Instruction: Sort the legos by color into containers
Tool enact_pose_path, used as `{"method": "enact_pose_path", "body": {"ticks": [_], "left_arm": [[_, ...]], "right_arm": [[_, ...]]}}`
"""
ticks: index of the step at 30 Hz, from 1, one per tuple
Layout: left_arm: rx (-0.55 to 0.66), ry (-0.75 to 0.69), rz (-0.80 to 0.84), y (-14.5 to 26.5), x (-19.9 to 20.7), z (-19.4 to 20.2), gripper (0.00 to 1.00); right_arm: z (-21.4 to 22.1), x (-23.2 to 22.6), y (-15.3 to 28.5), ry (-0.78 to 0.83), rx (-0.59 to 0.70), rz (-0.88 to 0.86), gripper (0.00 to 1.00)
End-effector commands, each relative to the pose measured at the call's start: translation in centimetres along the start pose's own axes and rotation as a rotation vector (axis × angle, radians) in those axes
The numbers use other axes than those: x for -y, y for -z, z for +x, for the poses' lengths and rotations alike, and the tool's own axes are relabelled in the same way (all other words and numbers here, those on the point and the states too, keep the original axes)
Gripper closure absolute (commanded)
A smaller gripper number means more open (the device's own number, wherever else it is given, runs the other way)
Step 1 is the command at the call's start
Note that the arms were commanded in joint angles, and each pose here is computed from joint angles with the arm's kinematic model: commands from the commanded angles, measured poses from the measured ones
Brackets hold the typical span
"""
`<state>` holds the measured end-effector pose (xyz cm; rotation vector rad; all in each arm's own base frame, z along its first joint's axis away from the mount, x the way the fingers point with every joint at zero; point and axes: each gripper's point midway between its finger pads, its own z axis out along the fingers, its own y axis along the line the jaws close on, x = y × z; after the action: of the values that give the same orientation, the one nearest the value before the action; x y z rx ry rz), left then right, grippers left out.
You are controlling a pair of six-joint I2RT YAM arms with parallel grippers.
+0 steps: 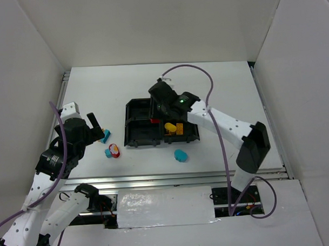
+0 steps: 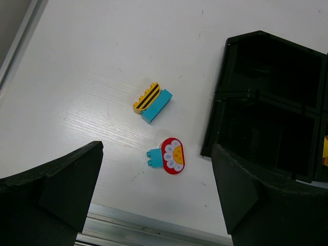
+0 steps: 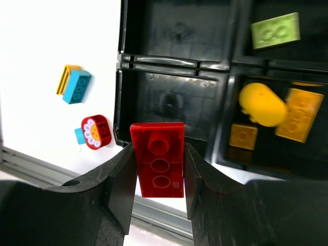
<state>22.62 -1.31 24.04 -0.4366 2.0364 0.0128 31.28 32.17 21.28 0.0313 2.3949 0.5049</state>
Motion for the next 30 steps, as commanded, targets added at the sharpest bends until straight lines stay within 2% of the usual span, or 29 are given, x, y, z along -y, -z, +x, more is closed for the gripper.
{"method": "enact_pose_path", "body": {"ticks": [1,8,10,12,17,20,23,26,27,29,30], "left_arm": [[0.049,0.028,-0.007,0.2,-0.2,-1.1,0.0],[0.052,0.03,-0.005,0.2,-0.1,-1.2,0.01],[0.05,0.028,-0.006,0.2,-0.2,-1.2,0.01],[0.048,0.028,-0.012,0.1,-0.3,-1.1,0.0],[0.051,0.032,-0.014,0.2,-0.3,-1.2,0.0],[0.05,0.033,-0.02,0.2,-0.4,-1.2,0.0],[0.053,0.04,-0.039,0.2,-0.7,-1.2,0.01],[0.094,0.097,-0.135,1.2,-2.8,-1.9,0.0],[0.133,0.15,-0.201,1.6,-4.0,-2.4,0.01],[0.166,0.204,-0.261,3.0,-5.8,-2.6,0.01],[0.198,0.251,-0.295,3.5,-6.7,-2.8,0.01]], "right_arm": [[1.4,-1.7,-2.3,0.03,-0.034,0.032,1.0],[3.8,-2.9,-5.8,0.108,-0.103,0.088,0.92],[4.6,-3.1,-6.5,0.115,-0.119,0.088,0.84],[4.9,-2.9,-6.9,0.116,-0.125,0.097,0.64],[4.6,-3.2,-7.1,0.125,-0.113,0.094,0.4],[4.1,-3.5,-7.0,0.135,-0.104,0.102,0.31],[3.4,-4.4,-6.2,0.144,-0.083,0.079,0.27],[3.0,-6.6,-4.6,0.179,-0.055,0.006,0.24],[3.8,-8.2,-4.0,0.222,-0.048,-0.045,0.18],[5.1,-9.8,-3.8,0.266,-0.054,-0.085,0.0],[6.1,-11.4,-3.1,0.303,-0.058,-0.118,0.0]]}}
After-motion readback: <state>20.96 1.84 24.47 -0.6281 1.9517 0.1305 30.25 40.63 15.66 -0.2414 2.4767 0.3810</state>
